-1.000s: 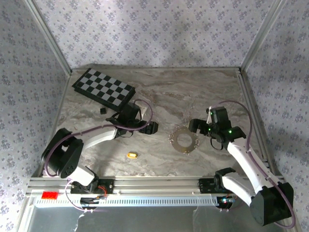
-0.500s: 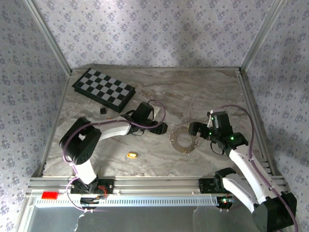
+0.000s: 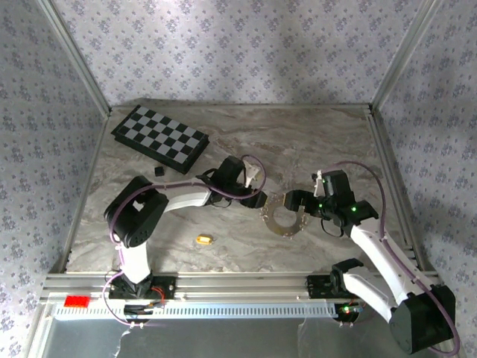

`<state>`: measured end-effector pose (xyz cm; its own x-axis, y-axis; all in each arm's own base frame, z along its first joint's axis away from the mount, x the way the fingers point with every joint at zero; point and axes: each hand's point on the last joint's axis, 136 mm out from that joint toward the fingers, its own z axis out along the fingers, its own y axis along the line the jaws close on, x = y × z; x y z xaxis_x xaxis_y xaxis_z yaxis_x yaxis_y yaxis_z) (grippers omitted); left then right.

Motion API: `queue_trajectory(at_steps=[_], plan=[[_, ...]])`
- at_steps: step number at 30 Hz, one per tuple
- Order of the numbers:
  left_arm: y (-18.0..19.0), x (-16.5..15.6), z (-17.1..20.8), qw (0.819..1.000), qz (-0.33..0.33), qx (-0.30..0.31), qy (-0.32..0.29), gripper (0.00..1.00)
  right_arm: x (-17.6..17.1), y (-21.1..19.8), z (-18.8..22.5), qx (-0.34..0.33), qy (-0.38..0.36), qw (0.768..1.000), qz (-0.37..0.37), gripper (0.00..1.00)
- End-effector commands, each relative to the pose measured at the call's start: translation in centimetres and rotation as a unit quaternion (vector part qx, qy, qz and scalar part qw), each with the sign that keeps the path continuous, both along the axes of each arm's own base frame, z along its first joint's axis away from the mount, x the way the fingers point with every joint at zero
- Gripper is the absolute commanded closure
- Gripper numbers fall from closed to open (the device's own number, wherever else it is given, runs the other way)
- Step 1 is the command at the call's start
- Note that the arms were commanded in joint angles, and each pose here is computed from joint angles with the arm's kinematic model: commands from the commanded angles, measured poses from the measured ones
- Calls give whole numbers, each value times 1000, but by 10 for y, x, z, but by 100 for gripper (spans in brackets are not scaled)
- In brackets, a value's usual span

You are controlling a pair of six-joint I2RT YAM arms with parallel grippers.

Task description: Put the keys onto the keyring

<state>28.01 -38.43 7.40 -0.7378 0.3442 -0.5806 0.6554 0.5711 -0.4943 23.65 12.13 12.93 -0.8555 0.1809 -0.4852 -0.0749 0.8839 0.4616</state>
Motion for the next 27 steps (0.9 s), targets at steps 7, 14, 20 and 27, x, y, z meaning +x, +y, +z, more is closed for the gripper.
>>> queue_trajectory(at_steps=[7, 14, 20, 27], plan=[[-20, 16, 0, 998, -59, -11, 8, 49, -9, 4, -2, 8, -4, 1000, 21, 0], [-27, 17, -9, 996, -86, 5, 20, 58, -1, 4, -4, -7, -7, 1000, 26, 0], [-29, 16, -14, 994, -106, 14, 25, 64, -2, 4, -2, -7, -10, 999, 30, 0], [-28, 10, -25, 991, -128, 26, 41, 67, -3, 3, 3, -11, -16, 999, 35, 1]])
